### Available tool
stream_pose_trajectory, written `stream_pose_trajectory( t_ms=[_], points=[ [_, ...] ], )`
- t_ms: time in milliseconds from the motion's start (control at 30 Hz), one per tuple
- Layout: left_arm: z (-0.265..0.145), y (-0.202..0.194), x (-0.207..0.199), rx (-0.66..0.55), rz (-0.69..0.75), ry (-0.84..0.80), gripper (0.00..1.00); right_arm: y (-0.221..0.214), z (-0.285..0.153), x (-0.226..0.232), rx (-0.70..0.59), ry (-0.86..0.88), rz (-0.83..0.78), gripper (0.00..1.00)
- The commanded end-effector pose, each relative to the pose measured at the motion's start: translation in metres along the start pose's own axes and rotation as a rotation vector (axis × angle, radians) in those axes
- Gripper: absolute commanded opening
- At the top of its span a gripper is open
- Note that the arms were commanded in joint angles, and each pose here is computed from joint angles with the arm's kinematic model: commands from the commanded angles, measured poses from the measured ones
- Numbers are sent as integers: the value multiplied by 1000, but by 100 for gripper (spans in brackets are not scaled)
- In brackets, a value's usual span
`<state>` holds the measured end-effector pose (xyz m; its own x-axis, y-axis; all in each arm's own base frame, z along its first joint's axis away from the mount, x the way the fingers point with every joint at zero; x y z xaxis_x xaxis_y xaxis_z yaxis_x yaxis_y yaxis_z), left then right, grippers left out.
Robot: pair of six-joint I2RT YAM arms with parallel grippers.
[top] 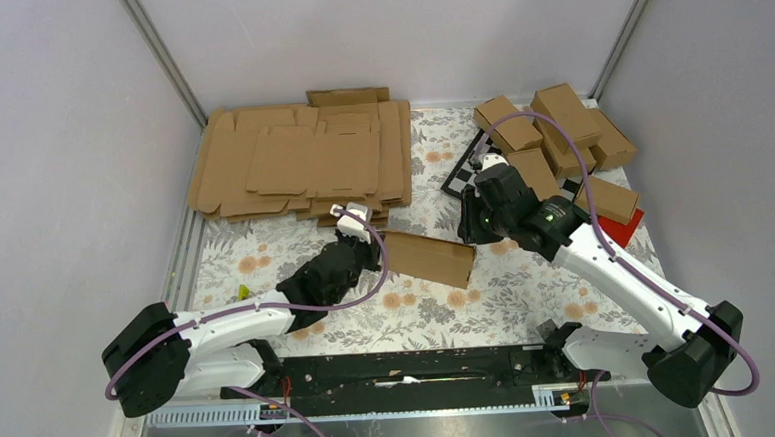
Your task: Fold the paper box
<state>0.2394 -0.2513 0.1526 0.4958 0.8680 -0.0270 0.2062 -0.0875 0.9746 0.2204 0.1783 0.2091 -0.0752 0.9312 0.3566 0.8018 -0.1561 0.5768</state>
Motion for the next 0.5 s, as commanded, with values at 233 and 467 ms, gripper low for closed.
stream_pose_trajectory(
  t_ms=[233, 467],
  points=[
    [-2, -22, -3, 92, 56, -11, 0, -54, 18, -7, 128, 80, 49, 10],
    [-1, -23, -5, 95, 59, -15, 0, -70, 22, -19, 133, 72, 61, 8]
  ],
)
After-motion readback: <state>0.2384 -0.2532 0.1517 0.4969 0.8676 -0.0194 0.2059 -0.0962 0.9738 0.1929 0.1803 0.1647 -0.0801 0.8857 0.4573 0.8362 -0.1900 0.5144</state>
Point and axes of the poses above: each gripper's point midway between its finger pads, its own z axis out along the fingers, its own x axis along the line the jaws close on, y = z × x, the point moved 2 cm from there along -z, back along the fingers, and after that the axes turned 10 degrees about z, right-handed, at the moved point
